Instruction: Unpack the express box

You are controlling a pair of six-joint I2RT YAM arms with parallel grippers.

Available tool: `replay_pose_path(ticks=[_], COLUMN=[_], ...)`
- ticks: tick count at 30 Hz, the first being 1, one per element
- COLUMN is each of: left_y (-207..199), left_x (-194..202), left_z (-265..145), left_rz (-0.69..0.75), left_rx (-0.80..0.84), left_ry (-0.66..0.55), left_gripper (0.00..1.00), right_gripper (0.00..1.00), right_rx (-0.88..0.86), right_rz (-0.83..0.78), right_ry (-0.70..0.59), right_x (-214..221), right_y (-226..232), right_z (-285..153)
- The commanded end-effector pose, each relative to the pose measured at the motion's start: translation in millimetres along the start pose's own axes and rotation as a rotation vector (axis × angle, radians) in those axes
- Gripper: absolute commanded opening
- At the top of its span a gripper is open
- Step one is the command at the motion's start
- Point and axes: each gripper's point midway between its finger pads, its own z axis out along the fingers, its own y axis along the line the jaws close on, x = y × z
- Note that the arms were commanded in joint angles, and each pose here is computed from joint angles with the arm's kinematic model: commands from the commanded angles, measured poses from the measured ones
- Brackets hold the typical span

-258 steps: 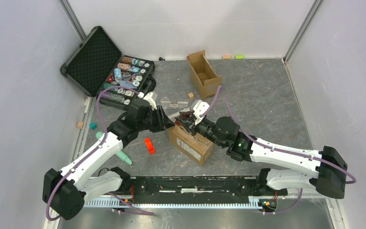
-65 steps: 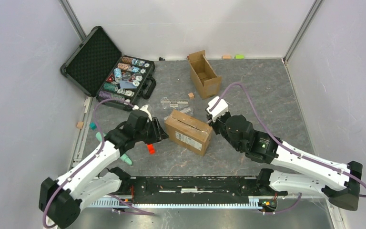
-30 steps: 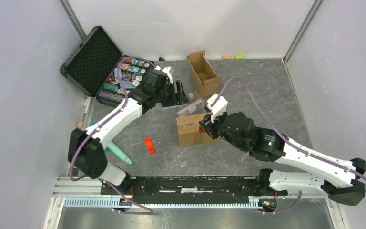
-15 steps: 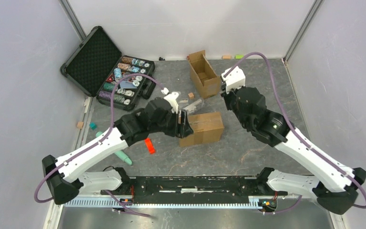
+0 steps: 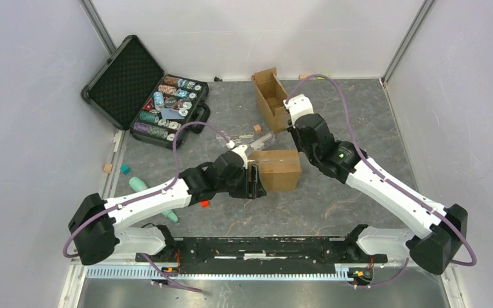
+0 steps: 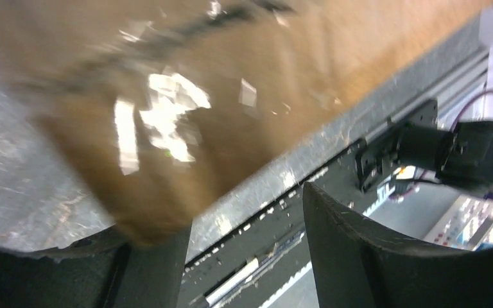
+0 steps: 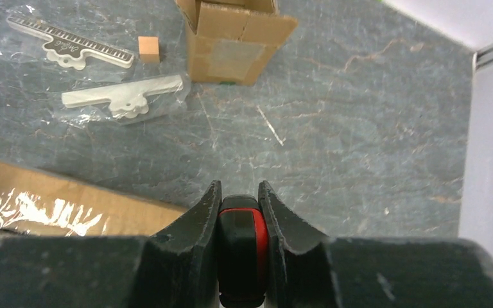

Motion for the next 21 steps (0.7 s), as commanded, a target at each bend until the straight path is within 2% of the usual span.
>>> replay_pose_path(ticks=[1, 11, 17, 21], left_y=[13.3, 66.9, 71.6, 62.4], left_x=[-48.8, -79.1, -78.7, -79.7], left_z=[-8.6, -28.0, -49.5, -80.1], left_rz=[-0.104, -0.157, -0.141, -0.084], left_rx=[0.017, -0.077, -0.103, -0.103], left_ry=[-0.169, -0.224, -0.224, -0.236], left_gripper=[0.69, 0.7, 0.7, 0.7], right_gripper=[0.0, 0.0, 0.0, 0.0], right_rx=[-0.042, -0.333, -0.278, -0.278], right_rz=[0.173, 0.321, 0.288, 0.242], right_ry=[0.008, -0.02, -0.017, -0.048], right_x=[15.9, 19.3, 23.2, 14.7], right_y=[6.8, 98.6, 85.7, 73.2], right_z=[-17.6, -51.9, -54.1, -65.3])
